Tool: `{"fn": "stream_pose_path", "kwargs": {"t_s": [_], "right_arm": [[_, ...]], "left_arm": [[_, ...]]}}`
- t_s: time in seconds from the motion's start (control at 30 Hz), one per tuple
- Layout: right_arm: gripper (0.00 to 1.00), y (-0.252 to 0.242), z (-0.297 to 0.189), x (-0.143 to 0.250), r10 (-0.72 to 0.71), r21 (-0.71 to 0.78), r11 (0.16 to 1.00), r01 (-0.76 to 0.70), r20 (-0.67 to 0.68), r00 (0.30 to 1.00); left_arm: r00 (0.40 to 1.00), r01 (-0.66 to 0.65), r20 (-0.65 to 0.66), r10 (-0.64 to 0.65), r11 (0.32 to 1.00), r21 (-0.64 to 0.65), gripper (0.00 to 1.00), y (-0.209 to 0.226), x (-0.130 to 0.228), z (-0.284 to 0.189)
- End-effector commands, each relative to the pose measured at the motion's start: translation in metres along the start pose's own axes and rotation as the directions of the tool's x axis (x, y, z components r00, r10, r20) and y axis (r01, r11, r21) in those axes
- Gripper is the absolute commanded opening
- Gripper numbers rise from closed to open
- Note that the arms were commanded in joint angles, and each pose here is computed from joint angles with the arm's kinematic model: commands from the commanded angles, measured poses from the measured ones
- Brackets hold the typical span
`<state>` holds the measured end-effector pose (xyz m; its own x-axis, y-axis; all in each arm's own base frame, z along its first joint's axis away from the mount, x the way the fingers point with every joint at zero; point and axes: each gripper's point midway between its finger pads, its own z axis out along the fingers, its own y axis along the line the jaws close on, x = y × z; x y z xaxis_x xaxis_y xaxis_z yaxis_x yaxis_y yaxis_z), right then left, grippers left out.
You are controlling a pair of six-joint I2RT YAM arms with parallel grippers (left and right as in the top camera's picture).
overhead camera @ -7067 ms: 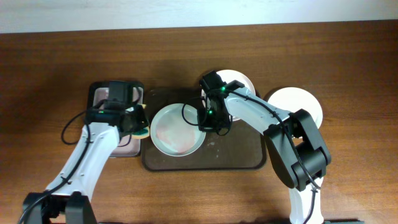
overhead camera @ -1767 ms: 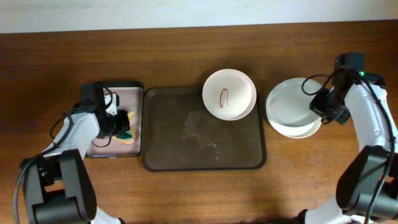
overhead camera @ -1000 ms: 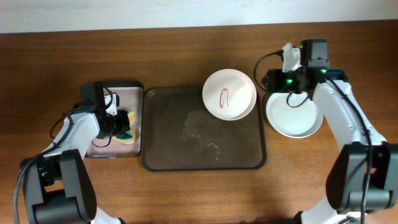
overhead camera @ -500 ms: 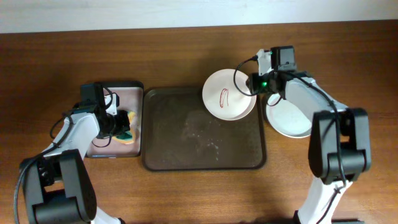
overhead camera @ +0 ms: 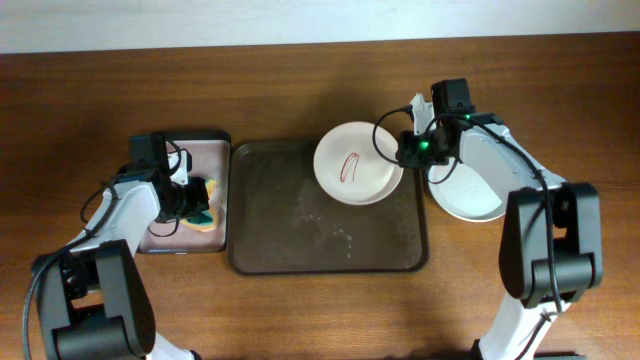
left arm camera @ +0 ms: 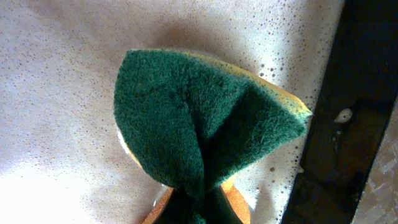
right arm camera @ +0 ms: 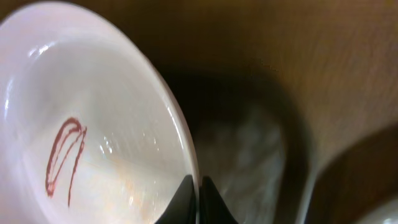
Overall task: Clean dirty plates on tray and stack at the side
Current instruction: 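Grip the rim of the white plate with red marks using the right gripper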
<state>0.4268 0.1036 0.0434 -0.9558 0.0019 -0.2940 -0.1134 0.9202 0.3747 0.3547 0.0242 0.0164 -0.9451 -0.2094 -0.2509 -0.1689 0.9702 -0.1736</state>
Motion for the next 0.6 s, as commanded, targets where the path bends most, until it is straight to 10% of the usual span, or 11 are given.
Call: {"fn": "stream_pose_path", "kwargs": {"t_s": [0.0, 0.57], "right_arm": [[0.04, 0.036, -0.006, 0.025, 0.034, -0.064, 0.997, -0.040, -0.098, 0.995], [0.08, 0.075, 0.024, 0.059, -0.038, 0.024, 0.999, 0.042, -0.148, 0.988]], "left_arm": [[1.000, -0.019, -0.008, 0.019, 1.000, 0.014, 0.00, -0.002, 0.002, 0.002], [0.984, -0.082, 0.171, 0.057, 0.986, 0.148, 0.00, -0.048, -0.021, -0.070]]}}
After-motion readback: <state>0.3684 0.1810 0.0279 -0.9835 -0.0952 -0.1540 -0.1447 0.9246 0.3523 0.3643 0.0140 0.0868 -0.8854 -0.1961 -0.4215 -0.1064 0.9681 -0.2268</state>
